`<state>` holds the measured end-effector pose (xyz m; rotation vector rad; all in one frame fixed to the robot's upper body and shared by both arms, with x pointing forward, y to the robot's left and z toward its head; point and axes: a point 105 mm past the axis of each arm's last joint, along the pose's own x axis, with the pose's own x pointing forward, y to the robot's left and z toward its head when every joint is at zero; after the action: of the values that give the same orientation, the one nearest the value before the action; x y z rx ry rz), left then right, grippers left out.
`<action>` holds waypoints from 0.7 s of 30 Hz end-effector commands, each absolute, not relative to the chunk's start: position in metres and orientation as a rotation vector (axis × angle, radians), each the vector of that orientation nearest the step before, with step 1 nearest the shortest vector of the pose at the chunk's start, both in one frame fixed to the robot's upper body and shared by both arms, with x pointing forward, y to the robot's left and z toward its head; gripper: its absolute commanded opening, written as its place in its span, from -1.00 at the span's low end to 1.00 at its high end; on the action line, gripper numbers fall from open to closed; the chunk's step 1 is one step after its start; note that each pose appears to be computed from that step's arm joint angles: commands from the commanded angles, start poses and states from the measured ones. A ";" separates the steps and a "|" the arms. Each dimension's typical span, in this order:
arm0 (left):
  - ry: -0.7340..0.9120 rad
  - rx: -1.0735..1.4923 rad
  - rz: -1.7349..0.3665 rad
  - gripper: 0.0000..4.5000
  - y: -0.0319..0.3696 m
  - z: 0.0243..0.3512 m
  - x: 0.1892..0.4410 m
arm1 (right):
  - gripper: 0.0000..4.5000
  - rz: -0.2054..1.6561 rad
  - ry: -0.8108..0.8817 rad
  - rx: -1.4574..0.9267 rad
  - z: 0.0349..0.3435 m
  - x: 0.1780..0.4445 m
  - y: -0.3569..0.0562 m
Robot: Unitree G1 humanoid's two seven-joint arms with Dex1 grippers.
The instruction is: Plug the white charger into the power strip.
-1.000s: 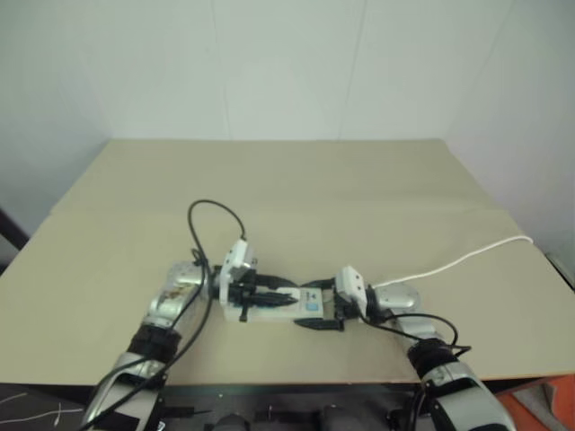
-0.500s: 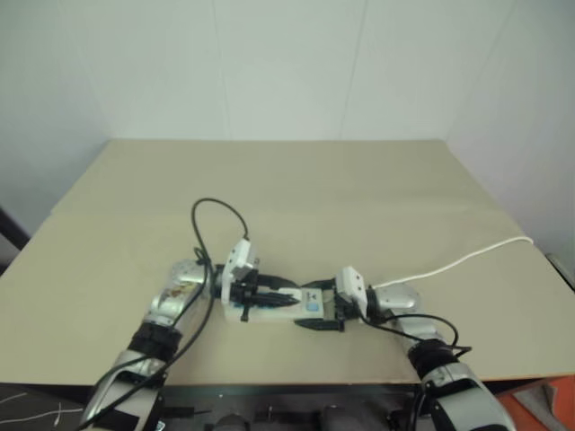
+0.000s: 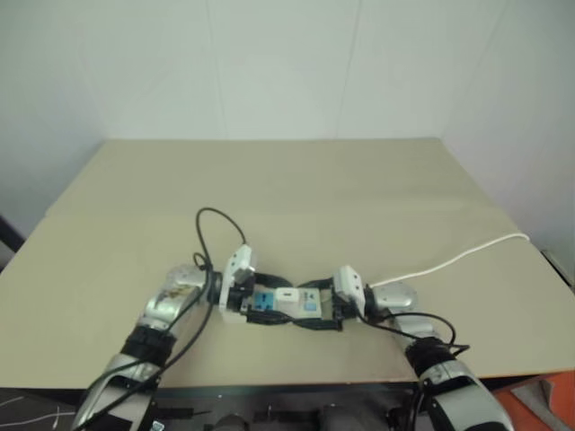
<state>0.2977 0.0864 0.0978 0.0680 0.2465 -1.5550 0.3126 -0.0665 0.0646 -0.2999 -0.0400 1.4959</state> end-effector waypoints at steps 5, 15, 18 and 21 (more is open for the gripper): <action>0.126 0.058 -1.525 1.00 0.108 0.142 0.285 | 0.55 1.510 0.027 -0.293 0.053 0.311 -0.070; 0.057 0.135 -1.422 1.00 0.147 0.173 0.262 | 0.98 1.474 -0.014 -0.387 0.063 0.318 -0.088; 0.046 0.154 -1.366 1.00 0.157 0.177 0.257 | 0.98 1.427 -0.034 -0.413 0.075 0.323 -0.106; 0.044 0.159 -1.323 1.00 0.166 0.179 0.251 | 0.98 1.385 -0.060 -0.449 0.090 0.326 -0.129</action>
<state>0.2558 0.1632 0.1675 0.1345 0.0839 -1.3367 0.3229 -0.1116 0.0792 -0.4419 -0.0375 1.4343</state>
